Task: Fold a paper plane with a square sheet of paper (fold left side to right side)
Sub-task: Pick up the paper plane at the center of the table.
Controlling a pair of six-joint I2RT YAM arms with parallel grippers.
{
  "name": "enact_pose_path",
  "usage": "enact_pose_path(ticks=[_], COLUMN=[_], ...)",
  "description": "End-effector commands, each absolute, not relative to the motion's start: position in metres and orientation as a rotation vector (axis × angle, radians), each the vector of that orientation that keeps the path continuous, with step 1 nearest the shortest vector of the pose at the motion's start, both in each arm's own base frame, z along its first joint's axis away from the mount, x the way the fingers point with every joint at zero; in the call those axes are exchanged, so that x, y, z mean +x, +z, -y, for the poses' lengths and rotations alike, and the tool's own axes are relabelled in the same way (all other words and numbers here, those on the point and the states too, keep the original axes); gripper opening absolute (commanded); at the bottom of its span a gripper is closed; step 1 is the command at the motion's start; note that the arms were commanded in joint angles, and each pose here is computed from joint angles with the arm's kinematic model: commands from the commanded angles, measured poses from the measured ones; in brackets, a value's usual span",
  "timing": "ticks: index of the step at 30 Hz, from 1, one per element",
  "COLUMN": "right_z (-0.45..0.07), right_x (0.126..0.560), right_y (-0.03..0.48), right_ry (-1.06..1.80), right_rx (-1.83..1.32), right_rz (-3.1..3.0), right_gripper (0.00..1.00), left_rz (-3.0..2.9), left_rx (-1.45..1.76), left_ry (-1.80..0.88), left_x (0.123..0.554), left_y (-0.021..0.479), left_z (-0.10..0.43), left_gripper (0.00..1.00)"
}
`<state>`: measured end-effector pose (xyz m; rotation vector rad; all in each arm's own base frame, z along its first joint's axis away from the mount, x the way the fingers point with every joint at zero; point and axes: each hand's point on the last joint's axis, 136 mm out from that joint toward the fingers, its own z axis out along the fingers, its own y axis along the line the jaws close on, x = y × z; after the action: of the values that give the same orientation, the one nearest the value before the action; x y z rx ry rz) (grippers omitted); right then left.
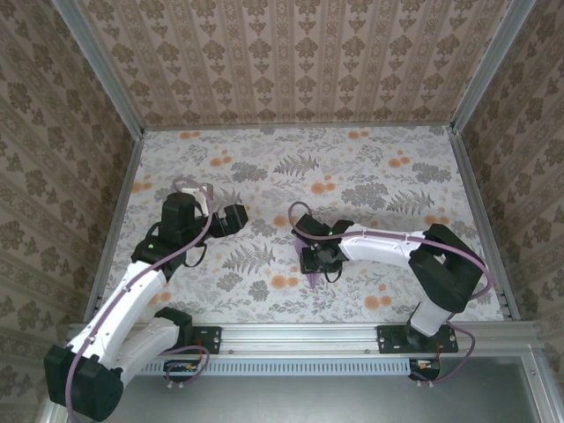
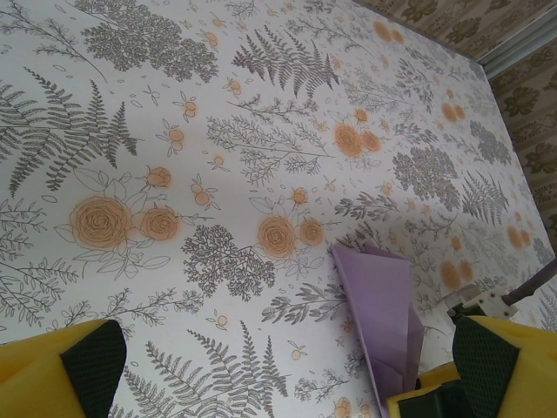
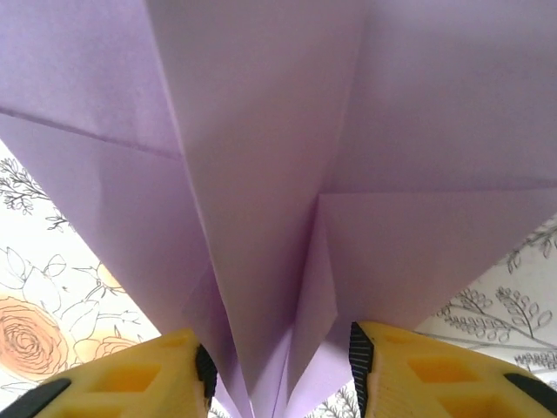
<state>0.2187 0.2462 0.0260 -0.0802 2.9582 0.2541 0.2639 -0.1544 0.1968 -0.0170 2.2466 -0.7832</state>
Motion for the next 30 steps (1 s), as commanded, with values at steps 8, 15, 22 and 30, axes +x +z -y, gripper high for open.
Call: enact_pose_path(ticks=[8, 15, 22, 30], right_z=[-0.253, -0.256, -0.251, -0.243], right_x=[0.226, 0.228, 0.237, 0.288], right_y=[0.018, 0.027, 0.057, 0.078], right_ry=[0.216, 0.233, 0.223, 0.166], right_rx=[-0.068, -0.074, -0.063, -0.065], right_rz=[-2.962, -2.954, -2.932, -2.947], right_gripper=[0.23, 0.06, 0.00, 0.00], left_rz=[-2.275, -2.279, -2.273, -2.286], left_rx=[-0.016, -0.022, -0.011, 0.015], left_ry=[-0.772, -0.767, -0.774, -0.784], left_x=[0.260, 0.262, 0.263, 0.260], left_y=[0.190, 0.188, 0.190, 0.188], left_z=[0.150, 0.148, 0.148, 0.149], left_gripper=[1.00, 1.00, 1.00, 1.00])
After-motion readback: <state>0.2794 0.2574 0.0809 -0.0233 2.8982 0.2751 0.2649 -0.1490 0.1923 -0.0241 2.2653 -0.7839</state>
